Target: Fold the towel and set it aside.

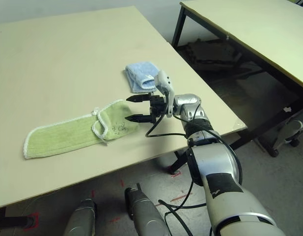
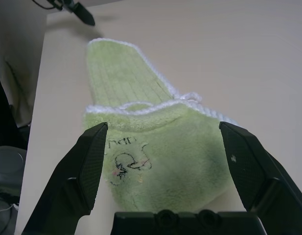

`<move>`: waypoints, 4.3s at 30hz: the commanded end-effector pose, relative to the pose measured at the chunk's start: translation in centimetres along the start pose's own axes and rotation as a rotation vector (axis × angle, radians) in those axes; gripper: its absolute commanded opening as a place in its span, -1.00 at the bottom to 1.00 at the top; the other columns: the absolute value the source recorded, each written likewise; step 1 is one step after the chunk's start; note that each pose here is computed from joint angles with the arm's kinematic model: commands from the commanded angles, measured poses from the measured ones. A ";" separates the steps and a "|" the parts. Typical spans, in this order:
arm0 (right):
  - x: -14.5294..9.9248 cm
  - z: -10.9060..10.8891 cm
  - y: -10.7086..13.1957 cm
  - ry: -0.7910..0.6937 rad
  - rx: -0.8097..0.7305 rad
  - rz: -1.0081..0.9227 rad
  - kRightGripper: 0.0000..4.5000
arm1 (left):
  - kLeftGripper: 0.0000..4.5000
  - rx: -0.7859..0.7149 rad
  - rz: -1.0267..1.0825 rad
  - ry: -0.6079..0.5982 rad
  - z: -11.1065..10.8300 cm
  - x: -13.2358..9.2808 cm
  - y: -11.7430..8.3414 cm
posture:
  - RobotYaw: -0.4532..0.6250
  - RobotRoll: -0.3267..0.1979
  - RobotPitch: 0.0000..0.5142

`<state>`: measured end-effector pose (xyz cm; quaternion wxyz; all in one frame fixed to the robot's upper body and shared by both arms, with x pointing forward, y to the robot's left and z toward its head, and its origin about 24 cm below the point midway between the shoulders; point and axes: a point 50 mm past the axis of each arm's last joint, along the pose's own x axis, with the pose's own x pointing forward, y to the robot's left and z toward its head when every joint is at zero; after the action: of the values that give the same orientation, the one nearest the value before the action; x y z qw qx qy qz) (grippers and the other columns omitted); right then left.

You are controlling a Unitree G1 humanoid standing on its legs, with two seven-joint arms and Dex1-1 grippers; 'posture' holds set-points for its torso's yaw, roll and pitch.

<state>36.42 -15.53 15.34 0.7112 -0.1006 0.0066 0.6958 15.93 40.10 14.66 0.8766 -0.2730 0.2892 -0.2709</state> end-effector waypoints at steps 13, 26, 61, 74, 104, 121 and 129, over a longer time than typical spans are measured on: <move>-0.4 -1.2 0.8 0.033 -0.021 0.014 1.00 | 0.99 -0.242 -0.079 -0.045 1.2 6.1 1.0 | -0.32 0.25 -0.23; -0.9 -0.6 0.6 0.022 -0.043 0.000 1.00 | 0.99 -0.354 -0.074 0.086 0.9 6.8 0.5 | -0.36 0.25 -0.24; 0.1 -0.7 0.9 -0.002 -0.070 0.029 1.00 | 0.99 -0.377 0.004 0.207 0.8 7.1 0.2 | -0.38 0.25 -0.28; 0.1 -0.8 0.9 0.003 -0.074 0.030 1.00 | 0.99 -0.399 0.047 0.227 -0.1 5.7 0.8 | -0.37 0.25 -0.29; -0.2 -0.8 0.9 0.002 -0.085 0.016 1.00 | 0.99 -0.433 0.004 0.236 0.1 10.0 0.6 | -0.40 0.25 -0.29; -0.2 -0.8 0.9 0.007 -0.093 0.018 1.00 | 0.99 -0.399 -0.029 0.227 -0.2 10.4 0.5 | -0.40 0.25 -0.32; -0.2 -0.8 0.9 0.008 -0.096 0.018 1.00 | 0.74 -0.380 -0.011 0.193 -0.1 10.9 0.8 | -0.41 0.25 -0.33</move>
<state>35.81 -15.75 14.87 0.7011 -0.1363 -0.0270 0.6994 23.80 33.76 11.32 0.7768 -0.4127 0.3952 -0.2646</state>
